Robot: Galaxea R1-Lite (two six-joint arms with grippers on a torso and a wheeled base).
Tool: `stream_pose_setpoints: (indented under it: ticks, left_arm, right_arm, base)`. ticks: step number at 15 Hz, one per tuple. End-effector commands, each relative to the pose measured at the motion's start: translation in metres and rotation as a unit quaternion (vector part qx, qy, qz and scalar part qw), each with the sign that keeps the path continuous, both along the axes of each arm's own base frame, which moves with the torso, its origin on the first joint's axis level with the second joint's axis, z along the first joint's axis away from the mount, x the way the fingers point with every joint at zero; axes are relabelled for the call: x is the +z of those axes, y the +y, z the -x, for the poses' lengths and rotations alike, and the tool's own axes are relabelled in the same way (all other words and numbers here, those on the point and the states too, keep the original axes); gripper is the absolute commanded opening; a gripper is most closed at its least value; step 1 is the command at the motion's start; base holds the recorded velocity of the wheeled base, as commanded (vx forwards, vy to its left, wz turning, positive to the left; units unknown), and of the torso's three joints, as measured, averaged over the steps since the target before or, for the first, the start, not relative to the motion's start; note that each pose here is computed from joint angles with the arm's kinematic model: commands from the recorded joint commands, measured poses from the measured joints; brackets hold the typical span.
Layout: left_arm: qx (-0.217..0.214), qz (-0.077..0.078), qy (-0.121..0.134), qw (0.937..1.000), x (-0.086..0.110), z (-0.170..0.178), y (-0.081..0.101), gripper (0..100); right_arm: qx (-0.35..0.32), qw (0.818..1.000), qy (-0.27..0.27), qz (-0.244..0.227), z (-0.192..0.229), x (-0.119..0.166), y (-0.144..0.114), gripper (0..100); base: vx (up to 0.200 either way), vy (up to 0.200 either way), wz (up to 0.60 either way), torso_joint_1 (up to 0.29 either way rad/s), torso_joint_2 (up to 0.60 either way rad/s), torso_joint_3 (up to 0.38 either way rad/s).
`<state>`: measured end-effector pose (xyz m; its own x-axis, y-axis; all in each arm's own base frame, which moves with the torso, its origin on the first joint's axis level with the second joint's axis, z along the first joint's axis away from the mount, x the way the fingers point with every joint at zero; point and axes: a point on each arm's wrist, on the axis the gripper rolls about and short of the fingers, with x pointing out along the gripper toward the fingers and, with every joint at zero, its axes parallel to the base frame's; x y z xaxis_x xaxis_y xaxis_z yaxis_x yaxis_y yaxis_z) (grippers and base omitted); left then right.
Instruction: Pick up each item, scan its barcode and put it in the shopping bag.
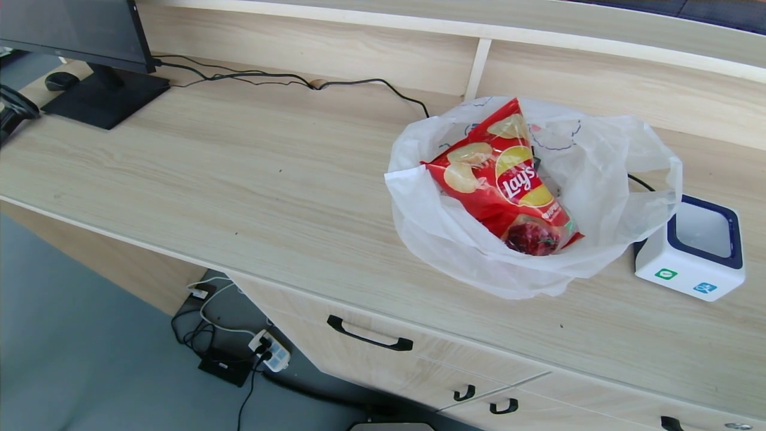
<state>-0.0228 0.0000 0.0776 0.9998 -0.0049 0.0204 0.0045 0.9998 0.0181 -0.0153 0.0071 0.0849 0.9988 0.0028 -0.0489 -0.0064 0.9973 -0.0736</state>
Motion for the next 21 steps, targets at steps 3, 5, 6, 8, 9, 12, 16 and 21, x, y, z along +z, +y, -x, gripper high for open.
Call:
stream_pose_setpoints:
  ticks: [3, 5, 6, 8, 9, 12, 16, 21]
  left_arm:
    - [0.0, -0.001, -0.001, 1.0, 0.0, 0.0, 0.0, 100]
    - [0.0, -0.002, -0.001, 1.0, 0.0, 0.0, 0.0, 100]
    - [0.0, -0.002, -0.001, 1.0, 0.0, 0.0, 0.0, 100]
    - [0.0, -0.002, -0.001, 1.0, 0.0, 0.0, 0.0, 100]
    - [0.0, -0.001, -0.002, 1.0, 0.001, 0.0, 0.0, 100]
    - [0.0, -0.001, -0.002, 1.0, 0.001, 0.0, 0.0, 100]
    - [0.0, 0.0, -0.002, 1.0, 0.001, 0.0, 0.0, 100]
    - [0.0, 0.001, -0.002, 1.0, 0.001, 0.0, 0.0, 100]
  right_arm:
    - [0.045, 0.998, 0.031, -0.017, -0.004, -0.002, -0.001, 100]
    - [0.072, 0.996, 0.047, -0.02, -0.006, -0.002, -0.001, 100]
    - [0.102, 0.995, 0.006, -0.007, 0.001, -0.003, -0.002, 100]
    - [0.116, 0.993, -0.028, -0.019, 0.007, -0.004, -0.002, 100]
    - [0.109, 0.993, -0.038, -0.031, 0.009, -0.004, -0.002, 100]
    - [0.084, 0.995, -0.044, -0.041, 0.008, -0.004, -0.003, 100]
    - [0.048, 0.997, -0.049, -0.042, 0.008, -0.004, -0.005, 100]
    - [-0.008, 0.998, -0.06, 0.023, 0.008, -0.002, -0.007, 100]
  base:
    - [0.0, 0.0, 0.0, 0.0, 0.0, 0.0]
    - [0.0, 0.0, 0.0, 0.0, 0.0, 0.0]
    - [0.0, 0.0, 0.0, 0.0, 0.0, 0.0]
    - [0.0, 0.0, 0.0, 0.0, 0.0, 0.0]
    - [0.0, 0.0, 0.0, 0.0, 0.0, 0.0]
    - [0.0, 0.0, 0.0, 0.0, 0.0, 0.0]
    - [0.0, 0.0, 0.0, 0.0, 0.0, 0.0]
    - [0.0, 0.0, 0.0, 0.0, 0.0, 0.0]
